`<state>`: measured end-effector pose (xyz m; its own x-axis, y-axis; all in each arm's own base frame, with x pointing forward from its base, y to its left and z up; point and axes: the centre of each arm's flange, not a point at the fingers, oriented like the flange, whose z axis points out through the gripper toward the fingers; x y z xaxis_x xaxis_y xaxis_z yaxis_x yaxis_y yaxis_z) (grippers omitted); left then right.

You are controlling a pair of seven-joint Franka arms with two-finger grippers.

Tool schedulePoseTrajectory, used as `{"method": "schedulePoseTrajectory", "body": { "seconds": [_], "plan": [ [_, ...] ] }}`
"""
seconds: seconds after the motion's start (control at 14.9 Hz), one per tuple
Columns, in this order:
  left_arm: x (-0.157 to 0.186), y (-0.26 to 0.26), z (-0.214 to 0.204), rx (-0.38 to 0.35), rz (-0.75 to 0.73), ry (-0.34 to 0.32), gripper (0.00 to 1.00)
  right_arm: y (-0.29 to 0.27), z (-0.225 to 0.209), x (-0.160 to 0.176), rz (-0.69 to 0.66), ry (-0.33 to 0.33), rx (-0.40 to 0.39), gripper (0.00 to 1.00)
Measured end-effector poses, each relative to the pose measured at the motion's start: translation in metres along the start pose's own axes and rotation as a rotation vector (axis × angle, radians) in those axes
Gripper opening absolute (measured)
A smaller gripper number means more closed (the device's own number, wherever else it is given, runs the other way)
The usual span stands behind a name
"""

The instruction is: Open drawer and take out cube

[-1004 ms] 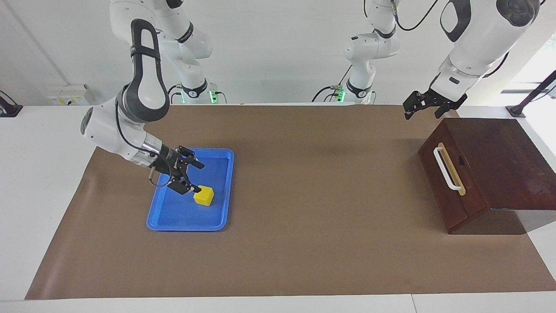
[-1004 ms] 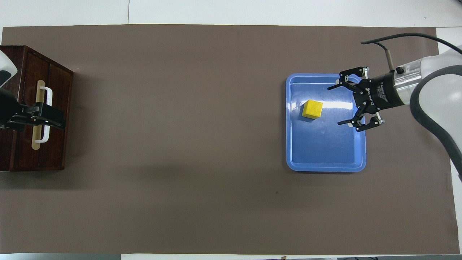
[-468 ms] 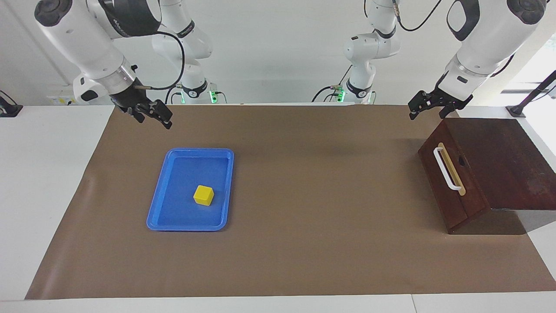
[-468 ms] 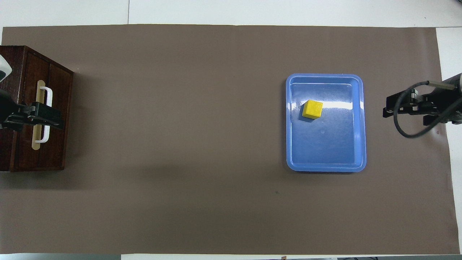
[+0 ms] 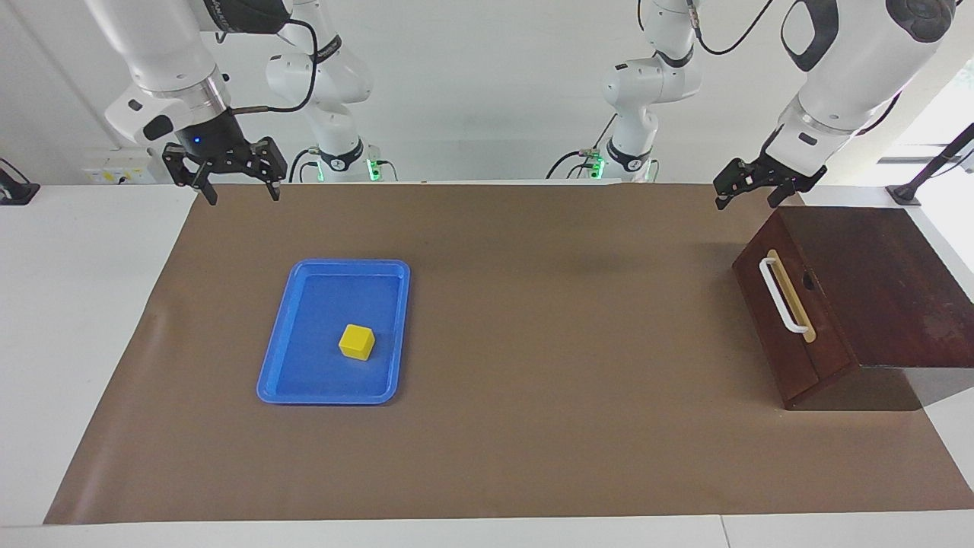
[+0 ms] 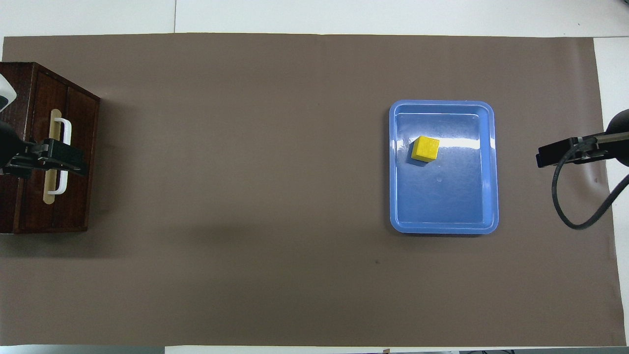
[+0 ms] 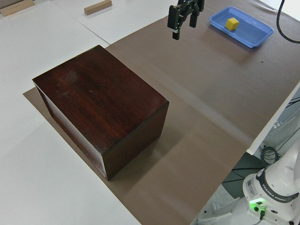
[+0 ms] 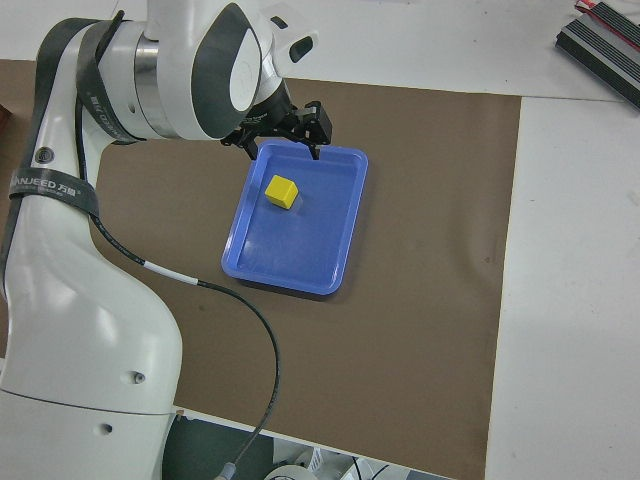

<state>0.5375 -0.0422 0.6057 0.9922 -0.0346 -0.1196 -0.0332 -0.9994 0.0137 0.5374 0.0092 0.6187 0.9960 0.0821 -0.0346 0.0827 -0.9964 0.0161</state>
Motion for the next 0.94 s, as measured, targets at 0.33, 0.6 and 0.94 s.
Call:
{"method": "schedulePoseTrajectory", "body": {
  "seconds": [0.33, 0.6, 0.94],
  "plan": [
    [0.0, -0.001, 0.0, 0.0, -0.001, 0.002, 1.0, 0.026, 0.026, 0.002, 0.045, -0.053, 0.011, 1.0],
    [0.0, -0.001, 0.0, 0.0, -0.001, 0.003, 1.0, 0.03, 0.026, 0.002, 0.052, -0.056, 0.012, 1.0],
    [0.001, -0.001, 0.0, 0.0, -0.001, 0.005, 1.0, 0.029, 0.015, -0.001, 0.052, -0.059, 0.014, 1.0]
  ]
}}
